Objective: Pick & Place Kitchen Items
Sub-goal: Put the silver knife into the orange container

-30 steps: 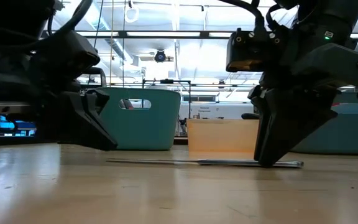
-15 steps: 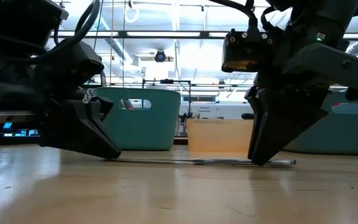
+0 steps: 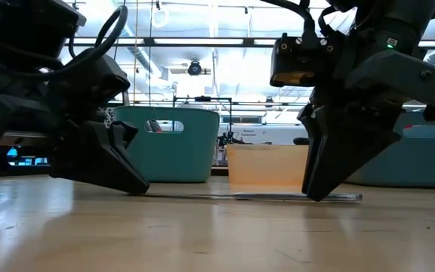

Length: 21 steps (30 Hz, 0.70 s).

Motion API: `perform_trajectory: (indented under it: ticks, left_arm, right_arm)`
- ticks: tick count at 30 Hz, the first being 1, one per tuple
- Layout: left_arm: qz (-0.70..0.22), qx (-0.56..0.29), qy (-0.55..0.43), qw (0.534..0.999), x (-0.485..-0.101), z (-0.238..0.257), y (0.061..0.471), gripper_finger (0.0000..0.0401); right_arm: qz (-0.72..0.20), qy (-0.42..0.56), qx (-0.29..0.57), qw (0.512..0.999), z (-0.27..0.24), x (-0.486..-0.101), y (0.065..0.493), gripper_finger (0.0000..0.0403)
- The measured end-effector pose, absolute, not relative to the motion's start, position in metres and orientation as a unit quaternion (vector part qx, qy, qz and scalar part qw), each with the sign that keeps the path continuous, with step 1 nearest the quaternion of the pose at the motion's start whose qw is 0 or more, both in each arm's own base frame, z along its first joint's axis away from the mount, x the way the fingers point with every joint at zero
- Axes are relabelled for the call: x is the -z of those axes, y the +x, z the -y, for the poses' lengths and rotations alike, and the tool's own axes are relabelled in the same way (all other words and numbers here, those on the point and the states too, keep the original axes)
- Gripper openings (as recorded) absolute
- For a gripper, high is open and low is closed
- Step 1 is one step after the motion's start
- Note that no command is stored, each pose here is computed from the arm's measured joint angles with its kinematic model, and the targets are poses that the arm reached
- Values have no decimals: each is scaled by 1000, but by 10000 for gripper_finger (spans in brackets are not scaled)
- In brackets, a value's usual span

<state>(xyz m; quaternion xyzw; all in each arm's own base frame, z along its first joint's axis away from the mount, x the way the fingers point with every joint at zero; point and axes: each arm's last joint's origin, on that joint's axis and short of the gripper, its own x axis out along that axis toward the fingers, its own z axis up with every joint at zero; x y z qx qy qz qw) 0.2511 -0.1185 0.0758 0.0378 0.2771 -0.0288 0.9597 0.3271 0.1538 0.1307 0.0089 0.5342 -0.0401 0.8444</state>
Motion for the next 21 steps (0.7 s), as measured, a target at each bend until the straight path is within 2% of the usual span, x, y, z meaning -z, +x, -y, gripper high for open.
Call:
perform_trajectory:
  ticks: [15,21]
  left_arm:
    - [-299,-4,9,954,-63,114,251,2]
    - [-298,-3,7,954,-63,114,251,2]
  right_arm:
    - [-521,29,25,853,-154,-149,325,164]
    - [-562,79,29,823,-151,-157,315,176]
